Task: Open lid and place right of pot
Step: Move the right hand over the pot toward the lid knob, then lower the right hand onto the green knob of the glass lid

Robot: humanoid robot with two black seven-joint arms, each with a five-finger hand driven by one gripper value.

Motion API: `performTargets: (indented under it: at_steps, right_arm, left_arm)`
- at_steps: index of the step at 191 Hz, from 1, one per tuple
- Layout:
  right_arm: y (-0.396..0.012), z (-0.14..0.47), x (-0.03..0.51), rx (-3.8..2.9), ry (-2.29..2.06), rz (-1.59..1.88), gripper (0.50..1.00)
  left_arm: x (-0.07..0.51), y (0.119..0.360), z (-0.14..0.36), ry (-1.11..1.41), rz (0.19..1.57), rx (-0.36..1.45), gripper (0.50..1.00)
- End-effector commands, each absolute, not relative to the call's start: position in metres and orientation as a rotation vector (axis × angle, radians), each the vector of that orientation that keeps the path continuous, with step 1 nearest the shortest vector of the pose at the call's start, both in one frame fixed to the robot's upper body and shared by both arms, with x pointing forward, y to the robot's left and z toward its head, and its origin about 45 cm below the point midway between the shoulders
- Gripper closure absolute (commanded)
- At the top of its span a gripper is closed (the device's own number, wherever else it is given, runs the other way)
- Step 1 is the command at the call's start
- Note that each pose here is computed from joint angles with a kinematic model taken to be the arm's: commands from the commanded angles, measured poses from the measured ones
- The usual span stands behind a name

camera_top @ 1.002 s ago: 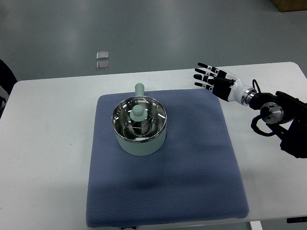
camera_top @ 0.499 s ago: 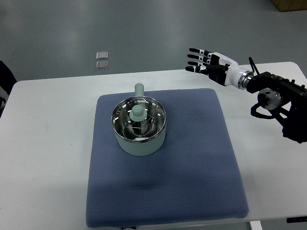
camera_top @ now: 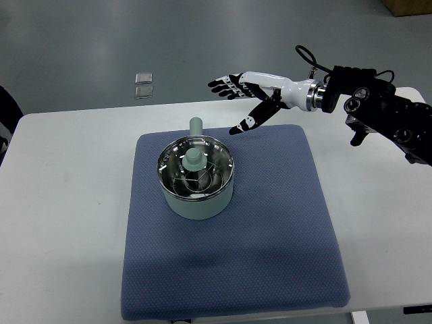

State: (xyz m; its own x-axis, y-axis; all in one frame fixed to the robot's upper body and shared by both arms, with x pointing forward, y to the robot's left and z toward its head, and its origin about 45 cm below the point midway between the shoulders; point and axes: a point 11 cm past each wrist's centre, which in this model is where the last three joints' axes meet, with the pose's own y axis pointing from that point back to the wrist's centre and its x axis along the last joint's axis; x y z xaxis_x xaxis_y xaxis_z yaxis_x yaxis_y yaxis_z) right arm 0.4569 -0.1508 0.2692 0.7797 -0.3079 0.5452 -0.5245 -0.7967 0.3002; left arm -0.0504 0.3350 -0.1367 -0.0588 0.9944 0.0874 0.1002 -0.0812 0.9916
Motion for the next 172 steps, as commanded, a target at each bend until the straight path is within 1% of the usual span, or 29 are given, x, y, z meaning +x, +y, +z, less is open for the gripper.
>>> performTargets:
  at_steps: [1, 18, 40, 63, 73, 74, 76, 109, 149, 172]
  right_arm:
    - [-0.137, 0.27, 0.45, 2.456, -0.432, 0.817, 0.564]
    - [-0.122, 0.276, 0.447, 2.37, -0.273, 0.942, 0.564]
    - [-0.11, 0.295, 0.45, 2.303, -0.199, 1.032, 0.566]
    - [-0.078, 0.316, 0.447, 2.245, -0.093, 1.139, 0.566]
    - [-0.075, 0.316, 0.446, 2.238, -0.082, 1.146, 0.566]
    - [-0.062, 0.318, 0.442, 2.213, -0.031, 1.179, 0.566]
    - [-0.059, 0.319, 0.441, 2.208, -0.02, 1.187, 0.566]
    - [-0.029, 0.304, 0.427, 2.127, 0.129, 1.239, 0.568]
    - [-0.028, 0.299, 0.429, 2.055, 0.144, 1.309, 0.572]
    - [-0.028, 0.3, 0.43, 2.054, 0.132, 1.323, 0.587]
  left_arm:
    - [-0.05, 0.334, -0.137, 1.288, 1.27, 1.313, 0.5]
    - [-0.05, 0.333, -0.137, 1.291, 1.268, 1.309, 0.5]
    - [-0.05, 0.333, -0.137, 1.291, 1.268, 1.309, 0.5]
    - [-0.05, 0.333, -0.137, 1.291, 1.268, 1.309, 0.5]
    - [-0.05, 0.333, -0.137, 1.291, 1.269, 1.31, 0.5]
    - [-0.05, 0.333, -0.137, 1.291, 1.268, 1.309, 0.5]
    - [-0.05, 0.333, -0.137, 1.291, 1.268, 1.309, 0.5]
    - [-0.05, 0.333, -0.137, 1.291, 1.269, 1.31, 0.5]
    - [-0.05, 0.334, -0.137, 1.29, 1.27, 1.311, 0.5]
    - [-0.05, 0.332, -0.137, 1.293, 1.268, 1.306, 0.5]
